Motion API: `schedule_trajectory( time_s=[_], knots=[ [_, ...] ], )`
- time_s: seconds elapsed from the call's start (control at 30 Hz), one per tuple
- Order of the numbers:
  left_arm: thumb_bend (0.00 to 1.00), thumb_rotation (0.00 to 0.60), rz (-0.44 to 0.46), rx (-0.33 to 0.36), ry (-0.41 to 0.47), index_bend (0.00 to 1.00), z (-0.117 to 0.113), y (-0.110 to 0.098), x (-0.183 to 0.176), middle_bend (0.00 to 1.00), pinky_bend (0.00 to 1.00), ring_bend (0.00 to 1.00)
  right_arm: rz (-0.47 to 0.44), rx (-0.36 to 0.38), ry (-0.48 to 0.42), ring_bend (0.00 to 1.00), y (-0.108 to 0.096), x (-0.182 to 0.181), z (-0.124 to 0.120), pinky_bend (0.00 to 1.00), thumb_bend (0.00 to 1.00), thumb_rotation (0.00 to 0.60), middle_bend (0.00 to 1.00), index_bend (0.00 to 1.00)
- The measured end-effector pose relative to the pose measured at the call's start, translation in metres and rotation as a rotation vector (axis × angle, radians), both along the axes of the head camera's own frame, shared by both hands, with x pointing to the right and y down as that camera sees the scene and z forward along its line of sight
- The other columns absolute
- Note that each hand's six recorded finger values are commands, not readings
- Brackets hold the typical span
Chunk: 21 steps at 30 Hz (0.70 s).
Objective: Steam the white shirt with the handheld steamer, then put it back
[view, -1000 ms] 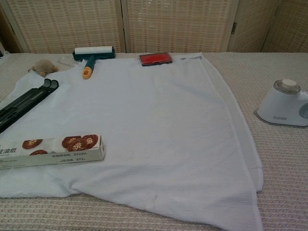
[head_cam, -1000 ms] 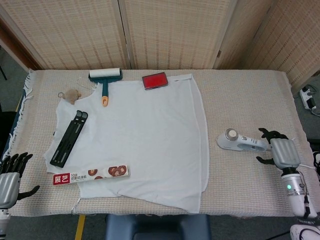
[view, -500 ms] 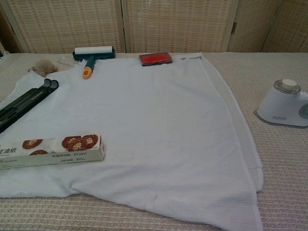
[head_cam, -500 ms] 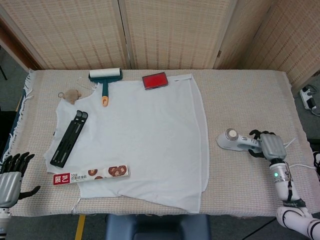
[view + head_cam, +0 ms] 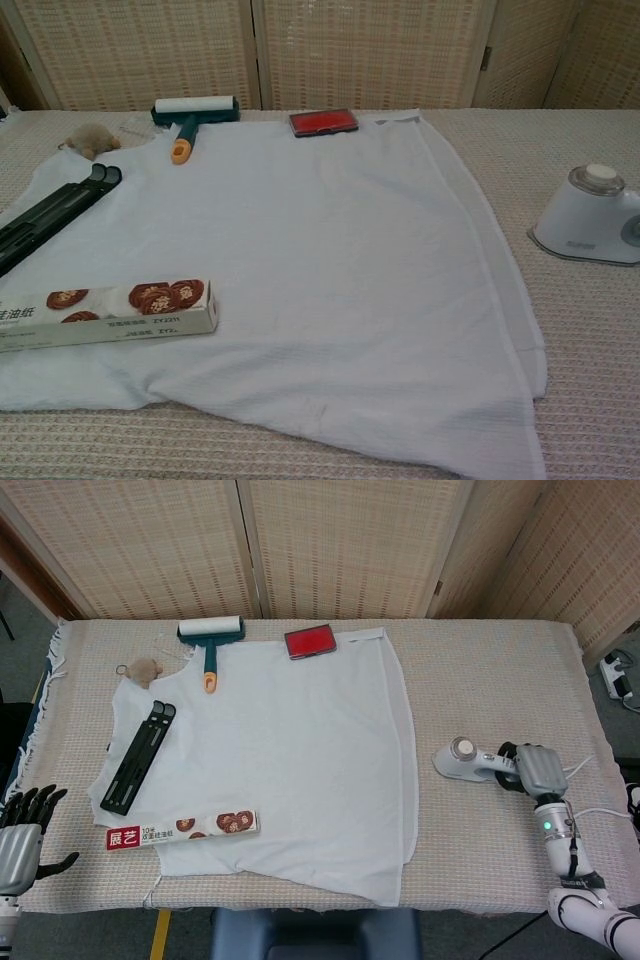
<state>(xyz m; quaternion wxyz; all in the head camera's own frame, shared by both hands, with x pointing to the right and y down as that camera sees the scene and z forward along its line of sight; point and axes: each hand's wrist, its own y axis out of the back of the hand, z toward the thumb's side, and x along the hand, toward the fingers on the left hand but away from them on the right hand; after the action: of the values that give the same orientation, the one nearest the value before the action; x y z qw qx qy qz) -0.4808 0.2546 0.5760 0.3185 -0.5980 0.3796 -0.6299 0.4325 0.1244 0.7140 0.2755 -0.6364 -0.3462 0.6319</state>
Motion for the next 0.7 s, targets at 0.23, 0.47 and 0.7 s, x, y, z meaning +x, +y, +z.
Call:
schedule_trajectory(
  time_s=[0.23,0.47,0.7],
  knots=[
    [0.18,0.6,-0.001,-0.008,0.003,0.15,0.001,0.0,-0.001,0.1,0.02,0.05,0.002,-0.006,-0.004,0.51,0.003,0.0,0.007,0.6,0.46,0.595,0.63,0.64],
    [0.18,0.6,0.013,0.003,0.026,0.15,0.001,-0.004,0.004,0.1,0.02,0.05,0.003,0.005,-0.043,0.68,0.004,-0.002,0.012,0.81,0.65,0.6,0.76,0.82],
    [0.19,0.6,0.037,0.027,0.082,0.17,0.004,-0.017,0.01,0.13,0.05,0.07,0.02,0.027,-0.138,0.79,0.004,-0.005,0.013,0.91,0.77,0.6,0.84,0.91]
  ],
)
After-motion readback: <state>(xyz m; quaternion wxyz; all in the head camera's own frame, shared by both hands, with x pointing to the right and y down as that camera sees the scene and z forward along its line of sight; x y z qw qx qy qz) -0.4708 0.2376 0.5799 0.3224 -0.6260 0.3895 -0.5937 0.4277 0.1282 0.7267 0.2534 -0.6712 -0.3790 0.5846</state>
